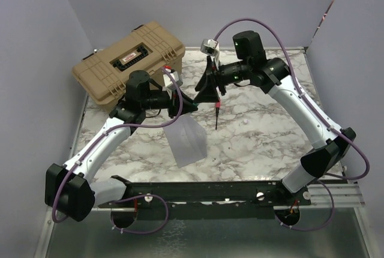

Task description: Place the letter into the envelope and seal it

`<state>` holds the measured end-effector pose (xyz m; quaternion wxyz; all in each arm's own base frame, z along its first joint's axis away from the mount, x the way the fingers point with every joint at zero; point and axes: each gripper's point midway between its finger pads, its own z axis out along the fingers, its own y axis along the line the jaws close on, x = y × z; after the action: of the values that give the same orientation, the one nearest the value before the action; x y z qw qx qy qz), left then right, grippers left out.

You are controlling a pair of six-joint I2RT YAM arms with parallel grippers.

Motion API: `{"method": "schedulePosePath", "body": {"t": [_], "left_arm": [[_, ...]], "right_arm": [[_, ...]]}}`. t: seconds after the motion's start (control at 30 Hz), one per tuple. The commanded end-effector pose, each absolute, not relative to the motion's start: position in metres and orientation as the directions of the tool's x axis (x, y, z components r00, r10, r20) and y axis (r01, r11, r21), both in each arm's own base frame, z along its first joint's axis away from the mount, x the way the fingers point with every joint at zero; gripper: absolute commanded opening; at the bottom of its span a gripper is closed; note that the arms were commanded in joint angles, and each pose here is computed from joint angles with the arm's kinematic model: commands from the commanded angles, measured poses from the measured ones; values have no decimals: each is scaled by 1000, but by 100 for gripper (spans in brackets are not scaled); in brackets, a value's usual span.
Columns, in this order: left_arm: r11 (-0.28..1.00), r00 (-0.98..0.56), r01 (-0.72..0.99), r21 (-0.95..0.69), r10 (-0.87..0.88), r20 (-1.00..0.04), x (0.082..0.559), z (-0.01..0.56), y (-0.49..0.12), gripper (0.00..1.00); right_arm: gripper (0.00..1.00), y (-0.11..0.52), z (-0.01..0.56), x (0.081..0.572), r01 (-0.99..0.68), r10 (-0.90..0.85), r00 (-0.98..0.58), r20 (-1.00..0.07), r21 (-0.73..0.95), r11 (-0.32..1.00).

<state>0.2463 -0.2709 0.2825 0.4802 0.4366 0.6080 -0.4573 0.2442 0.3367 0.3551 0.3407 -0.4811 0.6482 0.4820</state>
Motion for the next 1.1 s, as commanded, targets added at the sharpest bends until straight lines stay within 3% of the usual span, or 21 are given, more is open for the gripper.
{"method": "schedulePosePath", "body": {"t": [0.0, 0.2, 0.47, 0.63, 0.77, 0.87, 1.0, 1.07], "left_arm": [[66, -142, 988, -137, 71, -987, 227, 303, -277, 0], [35, -140, 990, -138, 68, -988, 222, 306, -277, 0], [26, -136, 991, -134, 65, -989, 221, 309, -278, 0], [59, -117, 992, -114, 57, -991, 227, 315, -277, 0], [183, -77, 981, -66, 56, -995, 246, 318, -272, 0], [318, -30, 948, -7, 67, -997, 267, 319, -263, 0], [404, 13, 913, 47, 87, -996, 282, 319, -255, 0], [420, 23, 905, 62, 97, -995, 286, 317, -253, 0]], "right_arm": [[62, 331, 332, 233, -952, -382, -281, -880, 305, -2], [64, 325, 322, 230, -960, -412, -250, -876, 278, -10], [31, 328, 322, 230, -952, -401, -278, -873, 307, -10], [25, 329, 318, 233, -945, -403, -308, -862, 326, 25], [15, 332, 315, 236, -932, -405, -354, -843, 357, 71], [1, 337, 312, 248, -903, -378, -430, -820, 391, 179], [0, 348, 313, 274, -800, -258, -567, -782, 450, 396], [0, 350, 311, 291, -666, -145, -676, -722, 514, 541]]}}
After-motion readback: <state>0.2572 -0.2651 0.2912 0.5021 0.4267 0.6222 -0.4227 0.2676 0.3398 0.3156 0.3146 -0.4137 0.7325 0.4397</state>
